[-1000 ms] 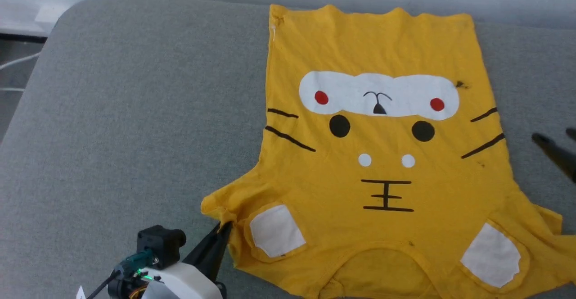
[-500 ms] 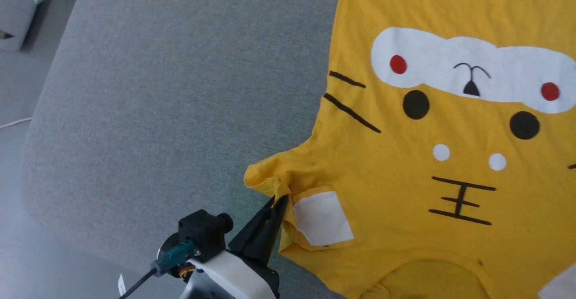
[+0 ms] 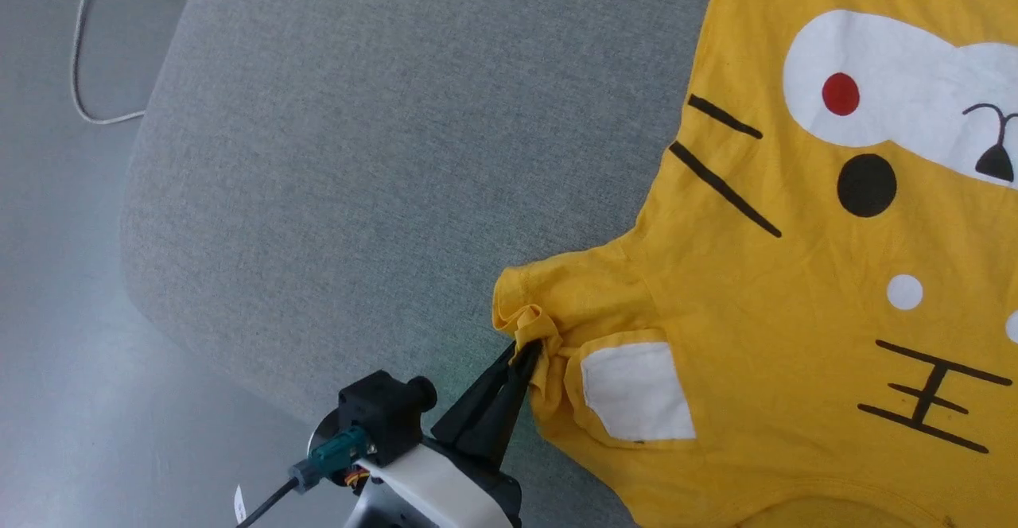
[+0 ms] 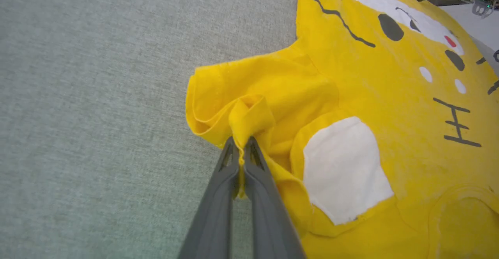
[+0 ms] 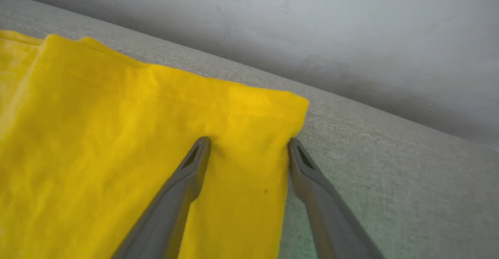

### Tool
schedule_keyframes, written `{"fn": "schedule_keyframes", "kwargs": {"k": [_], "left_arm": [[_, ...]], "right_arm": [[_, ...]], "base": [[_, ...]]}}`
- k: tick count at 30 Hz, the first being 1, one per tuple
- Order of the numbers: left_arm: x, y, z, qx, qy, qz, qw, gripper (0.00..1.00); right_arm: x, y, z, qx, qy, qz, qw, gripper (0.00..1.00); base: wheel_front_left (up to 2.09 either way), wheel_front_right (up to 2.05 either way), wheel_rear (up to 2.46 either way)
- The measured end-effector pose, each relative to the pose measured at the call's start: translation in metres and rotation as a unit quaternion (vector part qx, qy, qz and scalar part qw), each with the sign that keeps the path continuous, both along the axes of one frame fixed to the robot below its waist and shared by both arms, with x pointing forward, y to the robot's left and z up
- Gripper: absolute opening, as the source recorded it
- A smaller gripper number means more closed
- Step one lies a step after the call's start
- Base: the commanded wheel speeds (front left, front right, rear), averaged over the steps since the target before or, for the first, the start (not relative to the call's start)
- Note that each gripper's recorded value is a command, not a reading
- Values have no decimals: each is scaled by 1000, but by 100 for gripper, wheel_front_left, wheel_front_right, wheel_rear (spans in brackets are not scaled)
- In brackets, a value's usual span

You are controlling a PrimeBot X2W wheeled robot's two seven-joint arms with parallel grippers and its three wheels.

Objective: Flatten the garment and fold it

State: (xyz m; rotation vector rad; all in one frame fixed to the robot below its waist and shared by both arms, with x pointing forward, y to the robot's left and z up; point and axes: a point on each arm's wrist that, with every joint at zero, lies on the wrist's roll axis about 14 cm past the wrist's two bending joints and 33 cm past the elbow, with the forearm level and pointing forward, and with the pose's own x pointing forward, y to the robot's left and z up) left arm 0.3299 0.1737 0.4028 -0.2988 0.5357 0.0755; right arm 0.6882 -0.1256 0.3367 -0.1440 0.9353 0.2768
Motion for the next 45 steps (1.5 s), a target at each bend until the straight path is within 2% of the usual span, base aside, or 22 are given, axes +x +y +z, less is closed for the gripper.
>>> {"fn": "schedule_keyframes", "kwargs": {"k": [1, 2, 3, 11, 18, 21, 28, 32, 39, 45], "left_arm": [[-1, 2, -2, 2, 4, 3, 1000, 0], [-2, 3, -4, 3, 8, 4, 1000, 0], [-3, 3, -6, 3, 10, 3, 1000, 0], [-3, 1, -10, 1, 11, -6, 1000, 0], [-4, 4, -5, -1, -4, -9, 1000, 0], [-8, 6, -2, -6, -9, -5, 1000, 0], [-23, 7, -2, -10, -9, -13, 1000, 0], [-27, -3, 3, -33, -19, -22, 999, 0], [-27, -15, 16, -38, -46, -44, 997, 0], [-19, -26, 32, -41, -77, -67, 994, 0]], "right_arm": [[1, 0, -3, 2, 1, -2, 1000, 100], [2, 0, -6, 6, 4, -5, 1000, 74], [2, 0, -7, 8, 5, -6, 1000, 0], [-7, -6, -2, 6, 6, -7, 1000, 0], [-42, -13, 12, 9, 10, 4, 1000, 0], [-68, -12, 18, 30, 23, 7, 999, 0], [-136, -38, 39, 21, 29, 29, 999, 0], [-178, -61, 54, 43, 29, 10, 999, 0], [-252, -95, 88, 65, 18, -20, 998, 0], [-330, -136, 96, 32, 57, -70, 995, 0]], "base": [[0, 0, 0], [0, 0, 0], [0, 0, 0], [0, 0, 0], [0, 0, 0], [0, 0, 0], [0, 0, 0], [0, 0, 0], [0, 0, 0], [0, 0, 0]]}}
